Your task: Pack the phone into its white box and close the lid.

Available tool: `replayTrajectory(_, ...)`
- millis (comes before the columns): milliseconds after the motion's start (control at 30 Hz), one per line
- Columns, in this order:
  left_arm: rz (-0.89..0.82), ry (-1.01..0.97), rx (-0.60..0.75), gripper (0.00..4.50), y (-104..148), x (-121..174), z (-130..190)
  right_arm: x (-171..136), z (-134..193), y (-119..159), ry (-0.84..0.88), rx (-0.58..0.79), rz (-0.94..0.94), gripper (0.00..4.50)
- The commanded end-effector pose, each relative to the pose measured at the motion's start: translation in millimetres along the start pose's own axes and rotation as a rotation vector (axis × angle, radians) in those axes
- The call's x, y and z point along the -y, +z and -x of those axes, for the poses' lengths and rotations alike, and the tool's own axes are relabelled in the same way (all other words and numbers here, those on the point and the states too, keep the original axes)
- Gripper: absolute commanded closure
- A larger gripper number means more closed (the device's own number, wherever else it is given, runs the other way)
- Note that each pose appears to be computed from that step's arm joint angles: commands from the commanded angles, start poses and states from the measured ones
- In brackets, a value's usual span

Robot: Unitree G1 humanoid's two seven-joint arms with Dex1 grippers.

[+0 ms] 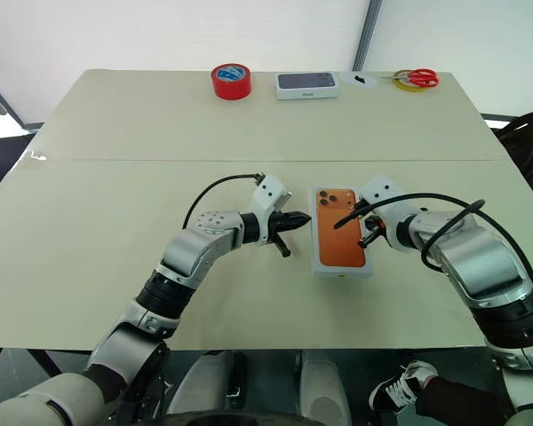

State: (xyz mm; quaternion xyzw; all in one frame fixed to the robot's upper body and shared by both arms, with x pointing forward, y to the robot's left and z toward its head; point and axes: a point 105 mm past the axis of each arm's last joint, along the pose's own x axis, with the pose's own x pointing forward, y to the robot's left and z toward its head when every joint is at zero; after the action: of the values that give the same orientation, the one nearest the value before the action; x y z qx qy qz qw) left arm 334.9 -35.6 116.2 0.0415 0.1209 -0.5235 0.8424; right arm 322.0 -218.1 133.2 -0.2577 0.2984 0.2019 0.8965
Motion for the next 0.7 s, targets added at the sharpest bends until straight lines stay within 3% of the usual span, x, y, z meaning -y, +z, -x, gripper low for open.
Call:
replayTrajectory(33,-0.051,-0.056,0.036,4.5,14,15,-4,2,4,16,-0.003,0.069,0.021,4.48)
replayTrajectory(700,0.016,0.015,0.08,4.5,19,-8,16,20,20,8,-0.05,0.058,0.04,4.48)
